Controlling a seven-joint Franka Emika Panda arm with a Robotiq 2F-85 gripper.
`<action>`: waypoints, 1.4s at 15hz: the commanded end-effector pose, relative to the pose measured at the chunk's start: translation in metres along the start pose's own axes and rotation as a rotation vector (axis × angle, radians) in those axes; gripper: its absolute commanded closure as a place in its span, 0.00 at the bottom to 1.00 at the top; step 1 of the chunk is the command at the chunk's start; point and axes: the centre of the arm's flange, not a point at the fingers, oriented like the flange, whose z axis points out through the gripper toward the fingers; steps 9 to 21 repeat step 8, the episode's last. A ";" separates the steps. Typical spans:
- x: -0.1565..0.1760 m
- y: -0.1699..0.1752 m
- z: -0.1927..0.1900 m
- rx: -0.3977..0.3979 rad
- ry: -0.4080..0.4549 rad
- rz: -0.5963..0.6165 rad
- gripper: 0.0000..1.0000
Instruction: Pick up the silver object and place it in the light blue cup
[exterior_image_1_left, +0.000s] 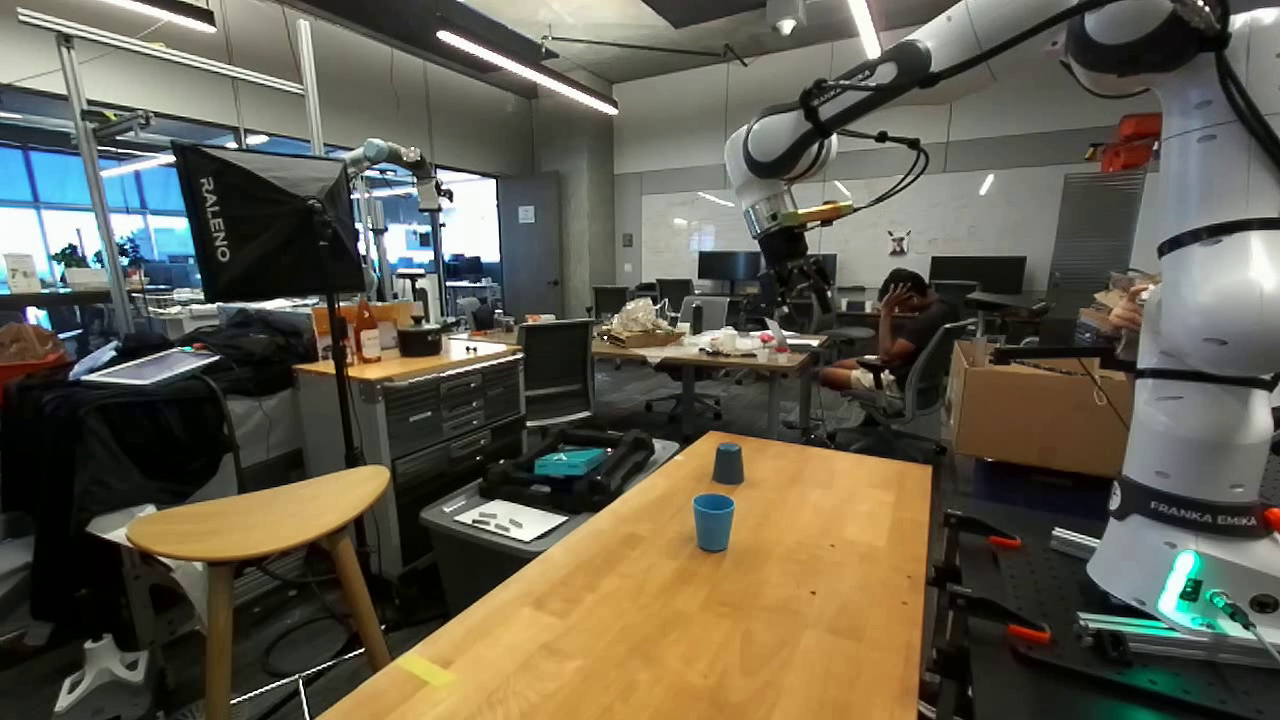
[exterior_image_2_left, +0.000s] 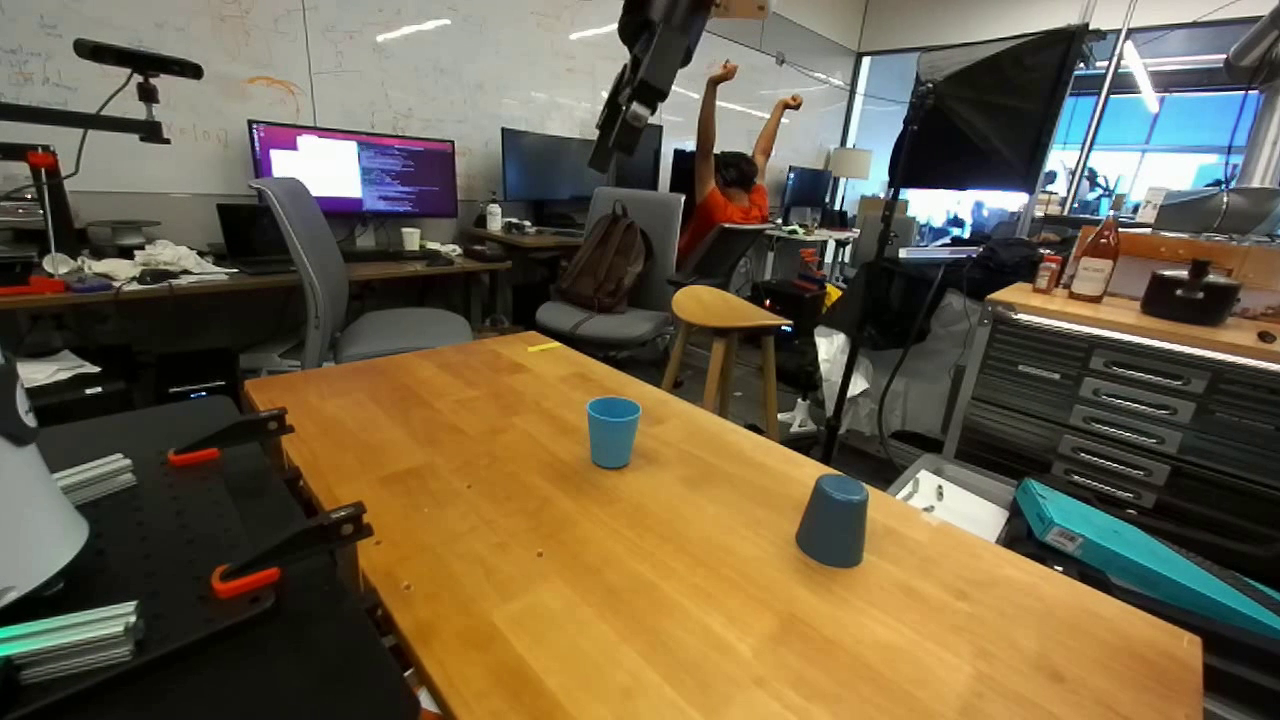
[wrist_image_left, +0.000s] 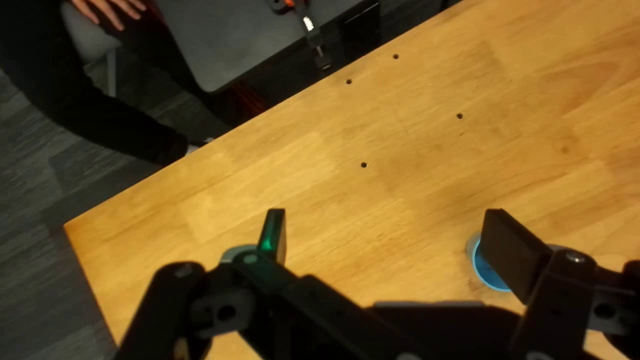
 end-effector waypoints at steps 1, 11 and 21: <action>-0.017 0.000 -0.028 -0.088 0.153 -0.081 0.00; -0.007 -0.006 -0.042 0.005 0.213 -0.023 0.00; -0.007 -0.006 -0.042 0.005 0.213 -0.023 0.00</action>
